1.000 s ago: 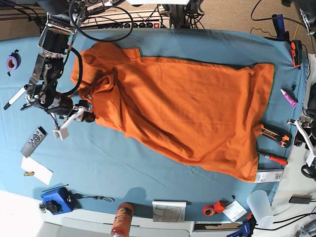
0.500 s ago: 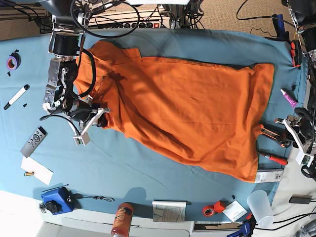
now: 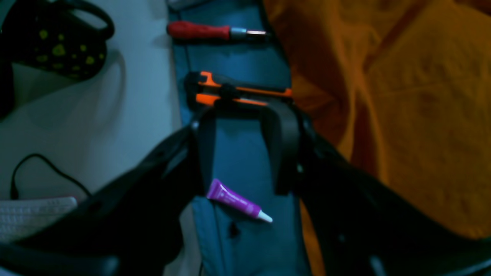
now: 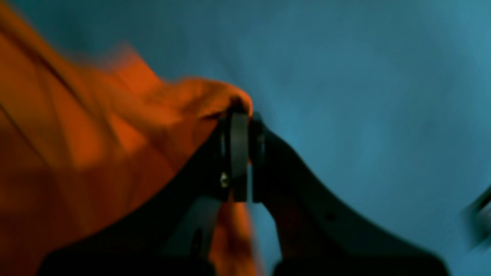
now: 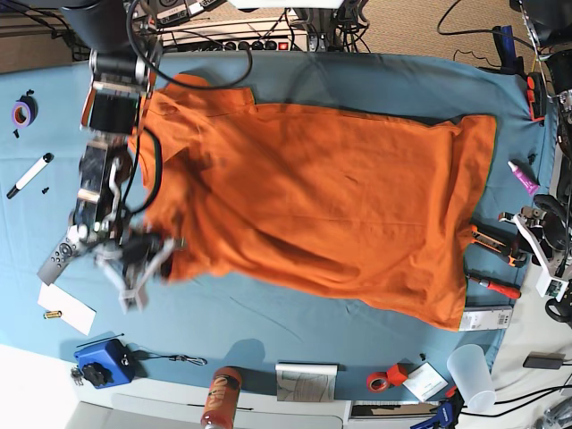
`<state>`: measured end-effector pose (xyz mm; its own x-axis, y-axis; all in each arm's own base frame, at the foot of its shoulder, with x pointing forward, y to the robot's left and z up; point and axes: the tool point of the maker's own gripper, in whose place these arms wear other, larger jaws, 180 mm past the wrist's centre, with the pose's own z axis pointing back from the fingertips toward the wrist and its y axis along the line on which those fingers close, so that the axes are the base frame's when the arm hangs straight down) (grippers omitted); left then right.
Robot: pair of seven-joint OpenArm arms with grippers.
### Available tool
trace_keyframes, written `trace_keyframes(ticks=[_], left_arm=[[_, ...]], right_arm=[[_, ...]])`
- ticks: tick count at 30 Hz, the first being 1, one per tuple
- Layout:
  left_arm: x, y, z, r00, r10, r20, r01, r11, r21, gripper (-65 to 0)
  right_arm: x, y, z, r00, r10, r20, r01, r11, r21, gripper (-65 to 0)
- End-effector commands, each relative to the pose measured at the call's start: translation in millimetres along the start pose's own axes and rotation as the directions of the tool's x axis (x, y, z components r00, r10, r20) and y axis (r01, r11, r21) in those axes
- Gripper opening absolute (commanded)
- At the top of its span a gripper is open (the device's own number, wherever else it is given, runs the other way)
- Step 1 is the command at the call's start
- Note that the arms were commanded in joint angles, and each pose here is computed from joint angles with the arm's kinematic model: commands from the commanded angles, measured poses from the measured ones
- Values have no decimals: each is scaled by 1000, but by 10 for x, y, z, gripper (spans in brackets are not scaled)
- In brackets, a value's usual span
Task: Layout the t-shirt on the table in an organized manner, then fold the t-shirt properly
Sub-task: 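Pull the hem corner with the right gripper away from the shirt body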
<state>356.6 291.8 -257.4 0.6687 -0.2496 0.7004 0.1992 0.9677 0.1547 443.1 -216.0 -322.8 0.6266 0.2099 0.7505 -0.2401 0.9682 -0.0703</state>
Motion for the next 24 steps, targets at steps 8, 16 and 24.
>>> trace_keyframes(ticks=[8,16,24], left_arm=[[-97,-48,29,1000,8,-6,-8,1000,-28,-407],[-321,-158,-7,998,20,-54,-23,998,-59,-407],[-318,-158,-7,998,20,-53,-24,998,-59,-407]], right_arm=[[1243,-489,307,940,94,329,-26,979,-204,-650],[1260,-771,4,910,97,404,23,959,-281,-650],[1108,-761,-230,906,60,419,48,969,-242,-650]])
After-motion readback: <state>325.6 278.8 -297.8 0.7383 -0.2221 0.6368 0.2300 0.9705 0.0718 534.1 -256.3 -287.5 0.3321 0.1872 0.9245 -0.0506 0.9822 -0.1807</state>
